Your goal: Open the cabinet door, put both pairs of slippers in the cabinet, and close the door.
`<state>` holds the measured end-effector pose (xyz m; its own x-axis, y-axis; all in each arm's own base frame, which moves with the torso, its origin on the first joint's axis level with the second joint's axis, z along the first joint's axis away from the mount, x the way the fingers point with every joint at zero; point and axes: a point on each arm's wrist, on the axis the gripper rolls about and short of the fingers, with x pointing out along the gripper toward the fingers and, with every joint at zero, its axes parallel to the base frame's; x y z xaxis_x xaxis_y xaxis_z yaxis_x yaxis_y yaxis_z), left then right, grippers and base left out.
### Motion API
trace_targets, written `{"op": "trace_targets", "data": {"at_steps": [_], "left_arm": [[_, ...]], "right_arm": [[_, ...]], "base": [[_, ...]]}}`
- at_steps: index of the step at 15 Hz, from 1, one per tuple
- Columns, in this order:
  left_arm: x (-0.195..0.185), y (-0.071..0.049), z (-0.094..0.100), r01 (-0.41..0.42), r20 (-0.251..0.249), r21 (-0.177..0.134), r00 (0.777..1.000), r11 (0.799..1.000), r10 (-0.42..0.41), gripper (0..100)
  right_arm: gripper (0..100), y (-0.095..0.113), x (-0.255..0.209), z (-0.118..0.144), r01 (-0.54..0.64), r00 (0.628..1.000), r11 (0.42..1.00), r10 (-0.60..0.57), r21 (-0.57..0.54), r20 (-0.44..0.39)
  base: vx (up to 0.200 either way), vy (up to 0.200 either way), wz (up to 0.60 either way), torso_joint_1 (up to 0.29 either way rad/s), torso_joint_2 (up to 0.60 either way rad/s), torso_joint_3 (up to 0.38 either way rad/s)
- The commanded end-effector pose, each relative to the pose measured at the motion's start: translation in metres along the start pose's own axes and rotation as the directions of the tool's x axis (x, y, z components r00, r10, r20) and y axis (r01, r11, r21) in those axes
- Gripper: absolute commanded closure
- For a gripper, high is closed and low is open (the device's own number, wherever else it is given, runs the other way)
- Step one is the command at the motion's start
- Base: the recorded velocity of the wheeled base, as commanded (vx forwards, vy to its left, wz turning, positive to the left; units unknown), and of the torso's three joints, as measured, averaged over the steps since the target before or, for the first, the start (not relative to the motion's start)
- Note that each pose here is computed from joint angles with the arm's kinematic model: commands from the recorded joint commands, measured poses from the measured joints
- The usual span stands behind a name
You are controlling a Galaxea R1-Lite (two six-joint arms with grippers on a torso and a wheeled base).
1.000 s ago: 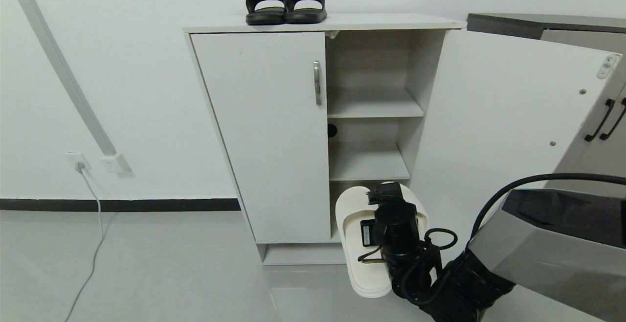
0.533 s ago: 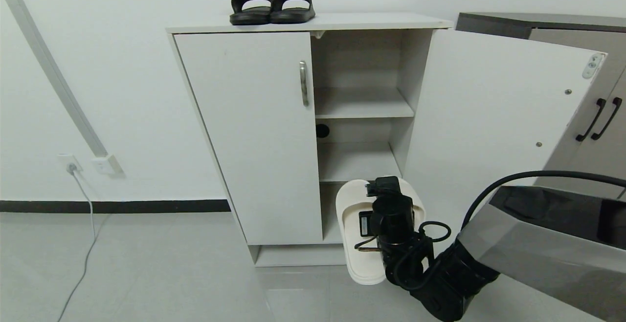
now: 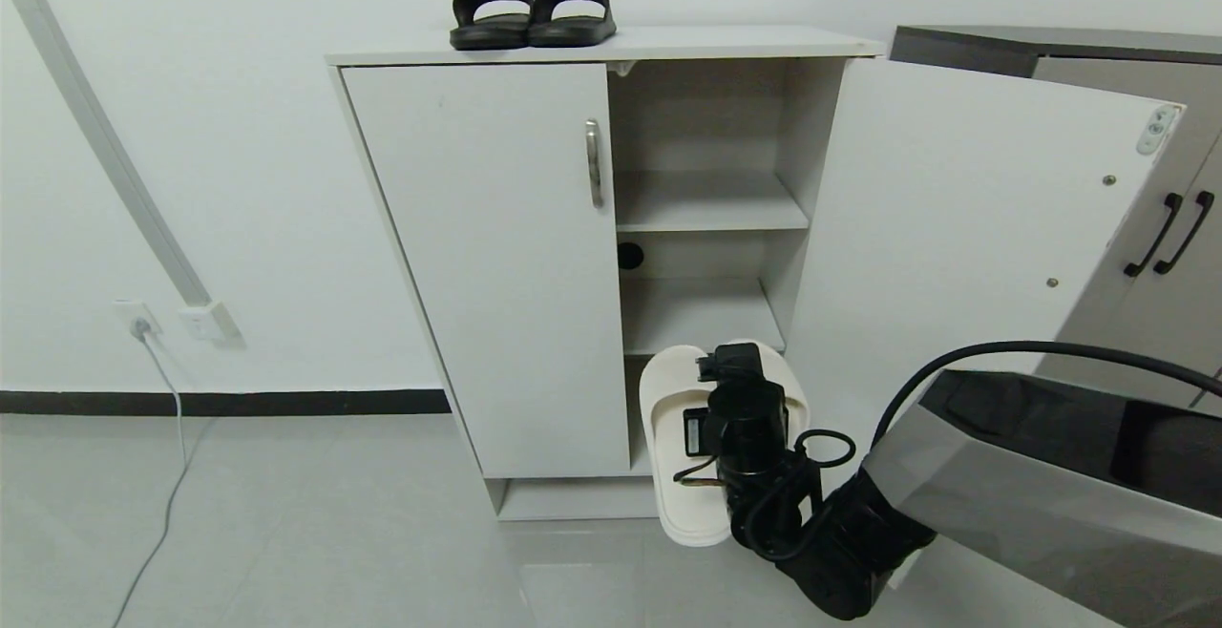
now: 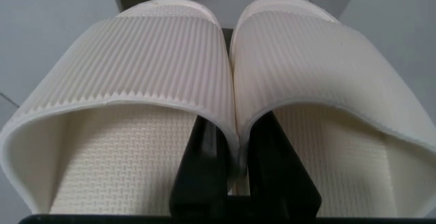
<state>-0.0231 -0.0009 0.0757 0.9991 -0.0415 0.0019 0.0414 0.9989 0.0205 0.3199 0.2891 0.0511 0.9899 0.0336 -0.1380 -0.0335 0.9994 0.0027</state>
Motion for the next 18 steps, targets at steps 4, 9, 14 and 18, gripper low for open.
{"op": "trace_targets", "data": {"at_steps": [4,9,14,18], "left_arm": [[0.0,0.0,0.0,0.0,-0.002,-0.001,1.0,1.0,0.0,100],[0.0,0.0,0.0,0.002,-0.002,0.001,1.0,1.0,-0.002,100],[0.0,0.0,0.0,0.002,-0.003,0.001,1.0,1.0,-0.002,100],[0.0,0.0,0.0,0.0,-0.002,0.001,1.0,1.0,0.0,100]], "right_arm": [[100,-0.002,0.011,-0.015,0.005,1.0,1.0,-0.005,0.013,0.016],[100,-0.001,0.014,-0.02,-0.013,1.0,1.0,0.012,0.023,0.02],[100,0.0,0.015,-0.025,-0.026,1.0,0.999,0.026,0.021,0.016],[100,0.0,0.015,-0.025,-0.026,1.0,0.999,0.026,0.021,0.016]], "base": [[0.0,0.0,0.0,0.0,0.0,0.0],[0.0,0.0,0.0,0.0,0.0,0.0],[0.0,0.0,0.0,0.002,0.0,-0.109],[0.0,0.0,0.0,0.002,0.0,-0.192]]}}
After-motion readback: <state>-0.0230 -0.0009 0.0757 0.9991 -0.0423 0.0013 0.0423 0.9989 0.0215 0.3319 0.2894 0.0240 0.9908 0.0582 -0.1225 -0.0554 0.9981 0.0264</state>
